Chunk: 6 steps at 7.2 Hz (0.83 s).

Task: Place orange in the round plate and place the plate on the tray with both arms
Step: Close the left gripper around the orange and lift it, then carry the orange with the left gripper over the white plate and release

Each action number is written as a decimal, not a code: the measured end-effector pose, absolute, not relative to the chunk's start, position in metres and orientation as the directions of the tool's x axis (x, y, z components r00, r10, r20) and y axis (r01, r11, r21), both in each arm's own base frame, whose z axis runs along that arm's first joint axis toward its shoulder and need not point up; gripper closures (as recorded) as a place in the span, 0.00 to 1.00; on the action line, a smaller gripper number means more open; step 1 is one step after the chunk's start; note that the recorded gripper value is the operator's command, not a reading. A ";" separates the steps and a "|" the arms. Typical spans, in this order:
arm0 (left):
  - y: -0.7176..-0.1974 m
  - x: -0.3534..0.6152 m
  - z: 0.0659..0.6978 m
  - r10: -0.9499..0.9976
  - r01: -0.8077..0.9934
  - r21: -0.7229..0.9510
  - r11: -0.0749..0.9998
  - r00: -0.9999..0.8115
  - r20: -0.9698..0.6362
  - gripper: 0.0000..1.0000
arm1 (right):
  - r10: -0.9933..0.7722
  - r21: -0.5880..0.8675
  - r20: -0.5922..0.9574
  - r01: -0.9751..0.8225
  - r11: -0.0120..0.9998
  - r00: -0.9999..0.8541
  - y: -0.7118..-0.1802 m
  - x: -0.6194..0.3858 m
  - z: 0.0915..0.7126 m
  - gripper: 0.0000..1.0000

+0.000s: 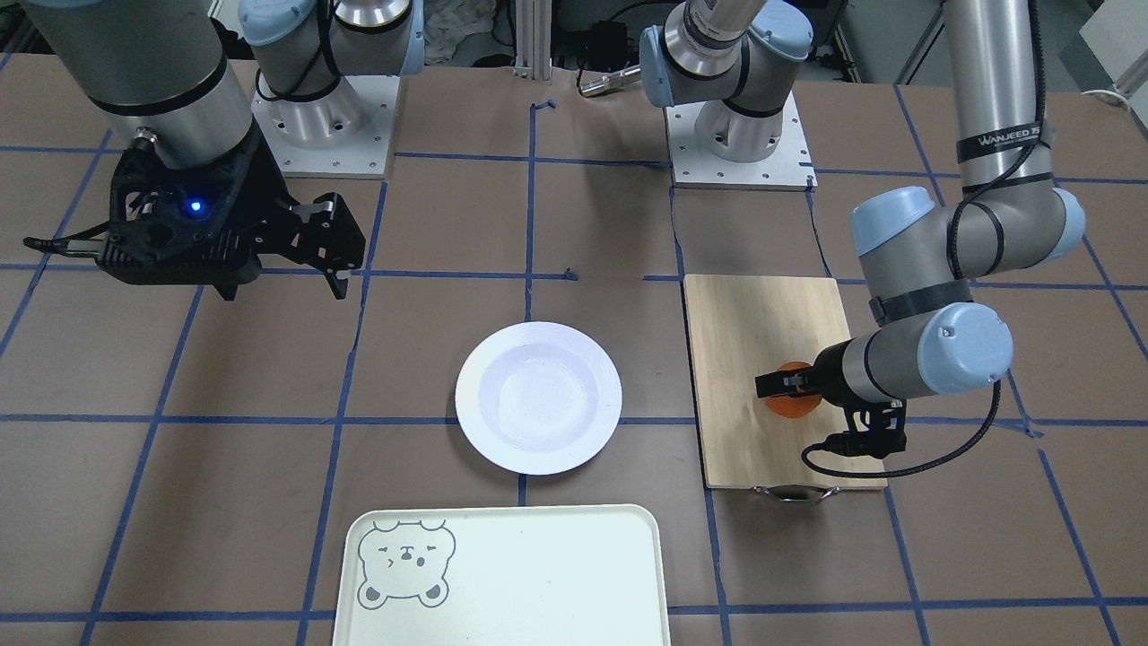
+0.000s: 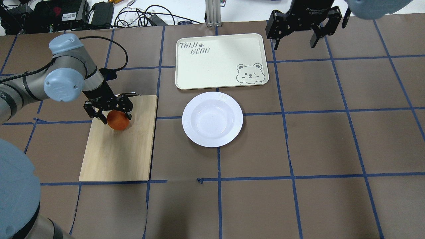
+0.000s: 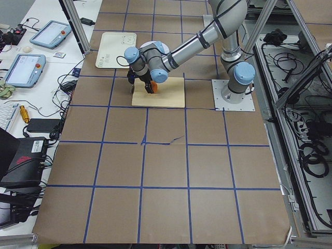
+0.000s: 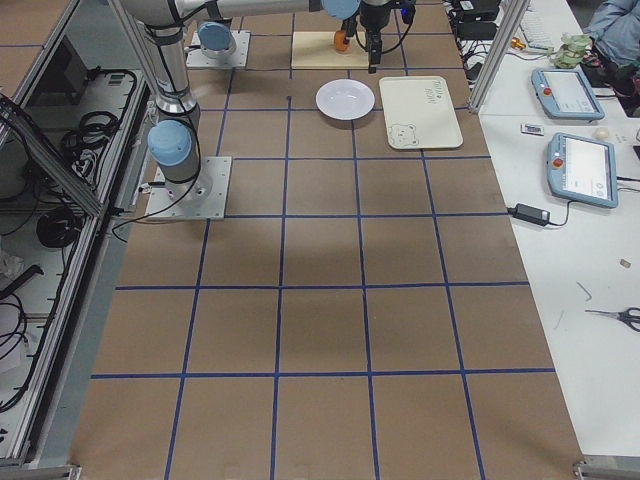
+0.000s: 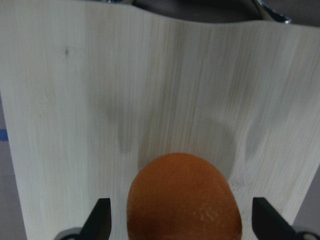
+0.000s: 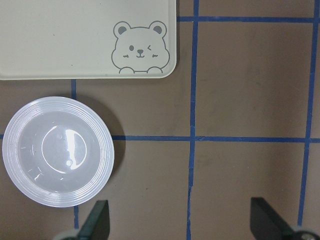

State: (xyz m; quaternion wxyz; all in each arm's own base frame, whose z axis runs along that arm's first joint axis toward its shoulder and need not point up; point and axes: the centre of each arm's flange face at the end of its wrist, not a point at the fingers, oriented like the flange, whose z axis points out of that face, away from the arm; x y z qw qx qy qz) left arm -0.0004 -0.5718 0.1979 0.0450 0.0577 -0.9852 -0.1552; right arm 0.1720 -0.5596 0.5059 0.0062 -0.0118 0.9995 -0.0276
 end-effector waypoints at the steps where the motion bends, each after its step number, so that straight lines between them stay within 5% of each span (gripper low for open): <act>1: -0.570 -0.001 0.195 -0.136 -0.108 0.317 0.942 -0.988 0.069 0.36 | -0.024 -0.055 -0.012 -0.023 0.998 -1.000 -0.560 0.172 0.506 0.00; 2: -0.570 -0.001 0.196 -0.140 -0.112 0.317 0.942 -0.988 0.066 0.99 | -0.024 -0.055 -0.012 -0.023 0.998 -1.000 -0.560 0.172 0.506 0.00; 6: -0.579 -0.001 0.215 -0.172 -0.155 0.241 0.958 -0.984 0.049 1.00 | -0.024 -0.055 -0.012 -0.023 0.998 -1.000 -0.560 0.172 0.506 0.00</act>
